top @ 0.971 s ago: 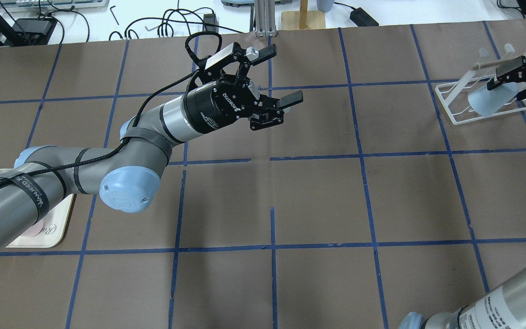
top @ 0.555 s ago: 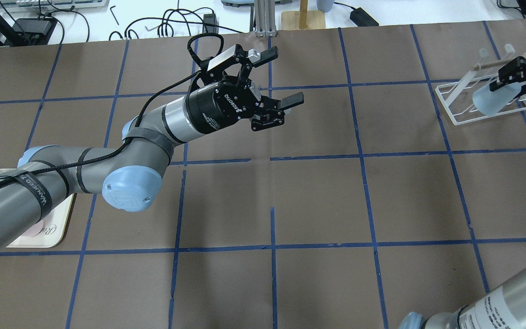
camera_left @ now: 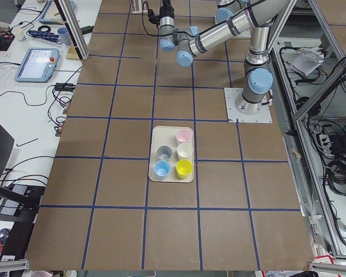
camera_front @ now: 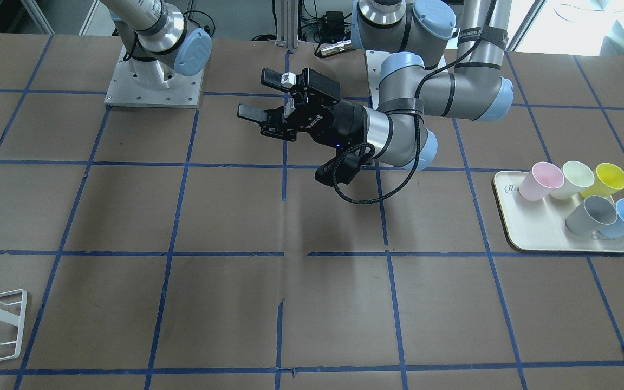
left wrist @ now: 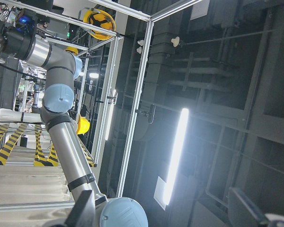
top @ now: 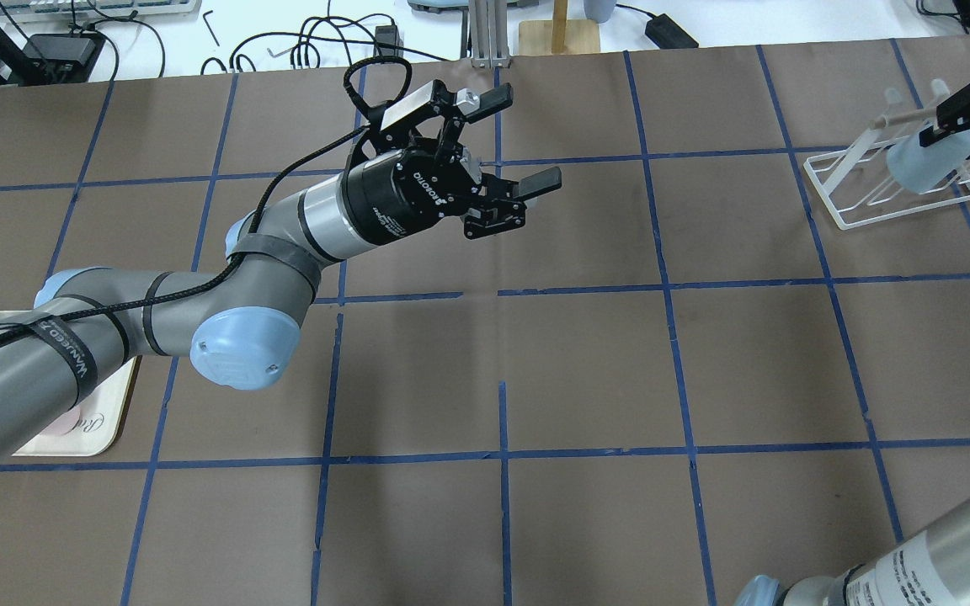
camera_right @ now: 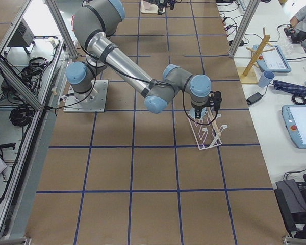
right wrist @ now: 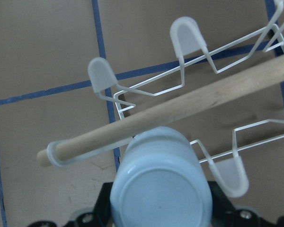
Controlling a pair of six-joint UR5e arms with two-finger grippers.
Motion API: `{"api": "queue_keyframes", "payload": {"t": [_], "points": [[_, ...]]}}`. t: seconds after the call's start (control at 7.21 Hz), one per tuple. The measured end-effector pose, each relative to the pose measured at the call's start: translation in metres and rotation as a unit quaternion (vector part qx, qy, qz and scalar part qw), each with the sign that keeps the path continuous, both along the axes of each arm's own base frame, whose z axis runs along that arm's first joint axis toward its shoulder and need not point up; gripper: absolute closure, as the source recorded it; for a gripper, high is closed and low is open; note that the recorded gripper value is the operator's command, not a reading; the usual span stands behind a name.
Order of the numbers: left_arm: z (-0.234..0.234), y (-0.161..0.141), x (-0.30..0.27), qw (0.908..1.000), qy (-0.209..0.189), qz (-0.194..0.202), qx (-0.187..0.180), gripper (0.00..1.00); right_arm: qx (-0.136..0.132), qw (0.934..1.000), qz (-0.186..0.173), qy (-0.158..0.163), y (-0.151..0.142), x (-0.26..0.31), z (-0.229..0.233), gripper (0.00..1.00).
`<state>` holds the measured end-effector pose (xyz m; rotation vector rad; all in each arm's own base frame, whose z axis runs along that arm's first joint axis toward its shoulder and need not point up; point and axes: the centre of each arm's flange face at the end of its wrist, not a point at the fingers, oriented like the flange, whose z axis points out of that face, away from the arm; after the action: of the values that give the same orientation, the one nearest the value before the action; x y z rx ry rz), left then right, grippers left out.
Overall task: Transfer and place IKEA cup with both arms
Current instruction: 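Lift the blue cup out of the rack with the right gripper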
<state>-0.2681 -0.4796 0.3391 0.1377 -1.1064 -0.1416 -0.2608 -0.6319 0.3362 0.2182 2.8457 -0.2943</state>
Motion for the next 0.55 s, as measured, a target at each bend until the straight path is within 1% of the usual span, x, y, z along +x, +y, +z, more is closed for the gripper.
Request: {"api": "queue_keyframes", "payload": {"t": [0.28, 0.55], "points": [[0.001, 0.0, 0.0, 1.0, 0.001, -0.001, -0.003, 0.0, -0.002, 1.0, 0.0, 0.002, -0.002, -0.001, 0.028, 0.67], [0.002, 0.0, 0.0, 1.0, 0.002, -0.001, -0.005, 0.0, -0.004, 1.0, 0.001, 0.005, 0.01, 0.015, 0.07, 0.71]]}}
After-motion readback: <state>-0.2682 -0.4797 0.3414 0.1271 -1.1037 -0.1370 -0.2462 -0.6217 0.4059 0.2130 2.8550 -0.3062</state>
